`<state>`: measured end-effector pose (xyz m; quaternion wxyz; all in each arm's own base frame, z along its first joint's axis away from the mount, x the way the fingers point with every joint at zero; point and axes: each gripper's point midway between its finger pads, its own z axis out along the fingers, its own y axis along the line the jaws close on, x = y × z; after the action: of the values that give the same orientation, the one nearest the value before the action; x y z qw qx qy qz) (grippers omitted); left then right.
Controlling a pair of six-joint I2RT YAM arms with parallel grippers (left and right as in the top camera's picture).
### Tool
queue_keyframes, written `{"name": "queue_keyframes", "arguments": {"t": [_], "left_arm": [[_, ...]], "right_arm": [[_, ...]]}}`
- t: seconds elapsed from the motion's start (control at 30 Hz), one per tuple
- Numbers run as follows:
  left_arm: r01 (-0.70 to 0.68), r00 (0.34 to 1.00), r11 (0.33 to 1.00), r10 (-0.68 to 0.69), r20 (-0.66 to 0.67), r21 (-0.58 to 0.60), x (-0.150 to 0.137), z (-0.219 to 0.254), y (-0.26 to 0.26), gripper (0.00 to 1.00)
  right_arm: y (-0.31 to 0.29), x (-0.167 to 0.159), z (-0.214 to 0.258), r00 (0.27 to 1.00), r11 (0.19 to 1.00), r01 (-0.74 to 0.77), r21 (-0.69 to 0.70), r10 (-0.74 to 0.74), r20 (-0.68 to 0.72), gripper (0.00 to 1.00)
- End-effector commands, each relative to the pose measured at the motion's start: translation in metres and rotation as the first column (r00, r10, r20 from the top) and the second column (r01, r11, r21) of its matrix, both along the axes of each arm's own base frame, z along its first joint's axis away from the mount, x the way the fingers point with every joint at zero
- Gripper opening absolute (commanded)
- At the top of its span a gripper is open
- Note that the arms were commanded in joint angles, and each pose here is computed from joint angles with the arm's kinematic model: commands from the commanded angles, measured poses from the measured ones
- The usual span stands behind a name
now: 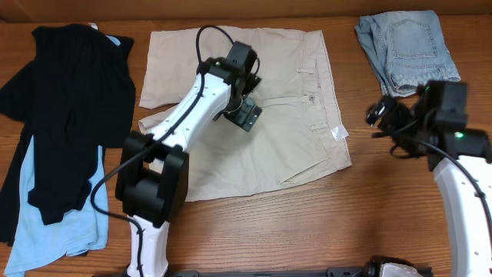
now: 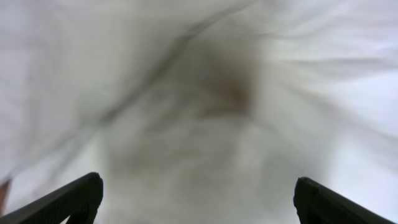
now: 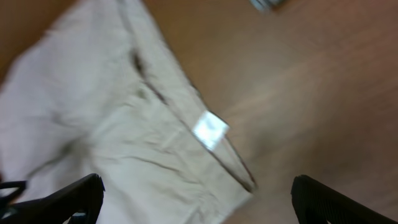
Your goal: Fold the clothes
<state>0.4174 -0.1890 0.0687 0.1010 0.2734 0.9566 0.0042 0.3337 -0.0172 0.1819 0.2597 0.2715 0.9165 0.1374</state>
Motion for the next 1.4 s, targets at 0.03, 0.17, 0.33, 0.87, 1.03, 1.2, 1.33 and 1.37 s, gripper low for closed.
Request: {"name": "queue_keyframes", "arguments": {"t": [0.03, 0.17, 0.33, 0.87, 1.03, 1.2, 1.33, 1.37], "left_arm": [[-0.184, 0.980, 0.969, 0.168, -0.102, -0.168, -0.025, 0.066, -0.021, 1.00], [-0.297, 0.952, 0.943, 0.280, -0.125, -0.150, -0.043, 0.110, -0.008, 1.00], [-0.459, 0.885, 0.873, 0.466, 0.004, -0.165, -0.068, 0.184, 0.028, 1.00], [-0.959, 0.215, 0.231, 0.970, 0.114, -0.164, -0.178, 0.190, 0.138, 0.90], [-0.999, 0.011, 0.017, 0.990, 0.140, -0.046, -0.200, 0.121, 0.149, 0.90], [-0.997, -0.005, -0.004, 1.000, -0.007, 0.073, -0.214, 0.052, 0.136, 0.90], [-0.990, -0.030, -0.010, 0.989, -0.144, 0.142, -0.225, 0.004, 0.135, 0.84], [-0.989, -0.048, -0.026, 0.988, -0.147, 0.148, -0.227, -0.001, 0.138, 0.83]], "right_arm": [[0.040, 0.011, 0.085, 0.943, 0.967, -0.244, 0.073, 0.220, 0.248, 1.00], [0.063, 0.005, 0.113, 0.880, 0.917, -0.388, 0.098, 0.336, 0.336, 1.00], [0.069, -0.010, 0.113, 0.872, 0.900, -0.422, 0.111, 0.369, 0.323, 1.00], [-0.008, -0.065, 0.037, 0.980, 0.988, 0.152, -0.025, -0.154, -0.123, 1.00], [-0.009, -0.064, 0.021, 0.975, 0.986, 0.163, -0.020, -0.164, -0.149, 1.00], [-0.009, -0.063, 0.004, 0.969, 0.985, 0.173, -0.015, -0.173, -0.179, 1.00], [-0.009, -0.060, -0.008, 0.961, 0.985, 0.172, -0.016, -0.171, -0.215, 1.00], [-0.009, -0.059, -0.010, 0.961, 0.985, 0.171, -0.016, -0.171, -0.219, 1.00]]}}
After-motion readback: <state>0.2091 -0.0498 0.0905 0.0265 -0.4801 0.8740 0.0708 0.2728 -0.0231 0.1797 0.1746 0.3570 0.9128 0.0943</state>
